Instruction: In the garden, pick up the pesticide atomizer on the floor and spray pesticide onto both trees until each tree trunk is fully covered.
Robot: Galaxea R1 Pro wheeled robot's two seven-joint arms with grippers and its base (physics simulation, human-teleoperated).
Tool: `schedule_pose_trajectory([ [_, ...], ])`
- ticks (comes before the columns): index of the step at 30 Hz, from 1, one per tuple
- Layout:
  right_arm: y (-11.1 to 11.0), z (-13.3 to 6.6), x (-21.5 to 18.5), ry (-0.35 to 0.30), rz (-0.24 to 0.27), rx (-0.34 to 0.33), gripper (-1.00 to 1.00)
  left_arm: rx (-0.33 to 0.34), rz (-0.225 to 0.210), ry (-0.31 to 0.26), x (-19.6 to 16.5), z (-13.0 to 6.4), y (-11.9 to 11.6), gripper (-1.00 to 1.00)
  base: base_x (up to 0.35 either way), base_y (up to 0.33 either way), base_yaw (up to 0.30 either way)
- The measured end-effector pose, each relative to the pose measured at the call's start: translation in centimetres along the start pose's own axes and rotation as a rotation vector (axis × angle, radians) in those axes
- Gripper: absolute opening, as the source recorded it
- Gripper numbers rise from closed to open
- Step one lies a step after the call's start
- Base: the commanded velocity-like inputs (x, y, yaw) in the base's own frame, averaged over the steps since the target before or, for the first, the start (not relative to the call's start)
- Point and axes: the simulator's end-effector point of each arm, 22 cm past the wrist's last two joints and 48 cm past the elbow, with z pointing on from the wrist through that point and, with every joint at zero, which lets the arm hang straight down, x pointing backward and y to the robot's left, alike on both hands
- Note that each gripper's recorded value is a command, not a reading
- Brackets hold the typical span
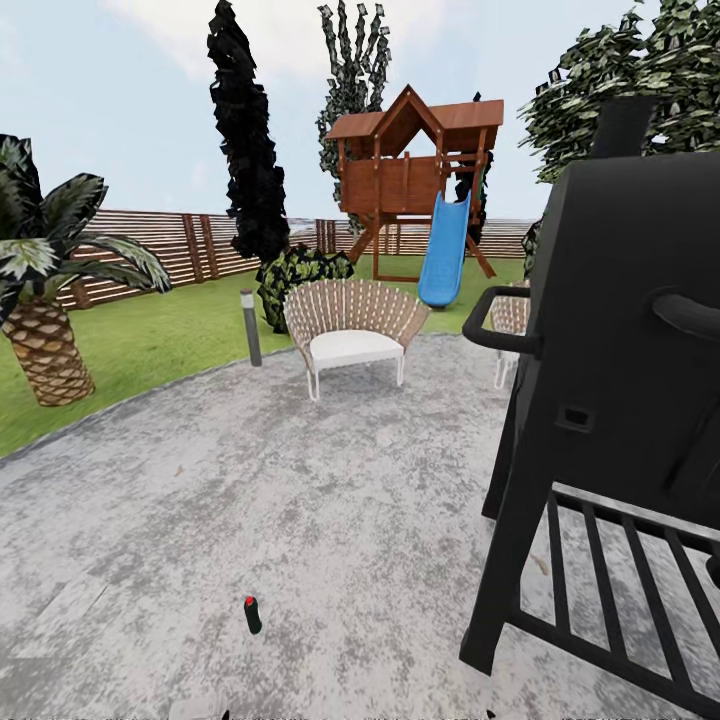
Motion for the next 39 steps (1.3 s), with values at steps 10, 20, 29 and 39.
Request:
schedule_pose_trajectory([
  [10, 0.3, 0.9, 2.0, 0.000, 0.002, 0.000, 1.00, -0.001, 0.001, -0.001, 1.7, 1.3, 0.1, 1.00, 0.000, 0.000, 0.000],
  [20, 0.7, 1.8, 3.8, -0.002, 0.004, 0.001, 1.00, -0.004, 0.001, -0.001, 3.6, 2.5, 0.3, 1.00, 0.000, 0.000, 0.000],
  [29, -1.0, 3.6, 1.3, -0.088, 0.012, 0.043, 1.00, -0.004, 0.003, -0.002, 5.2, 3.6, 0.4, 1.00, 0.000, 0.000, 0.000],
  [39, -3.9, 7.8, -10.8, -0.321, -0.011, 0.093, 1.00, -0.005, 0.003, -0.002, 7.1, 4.8, 0.4, 1.00, 0.000, 0.000, 0.000],
])
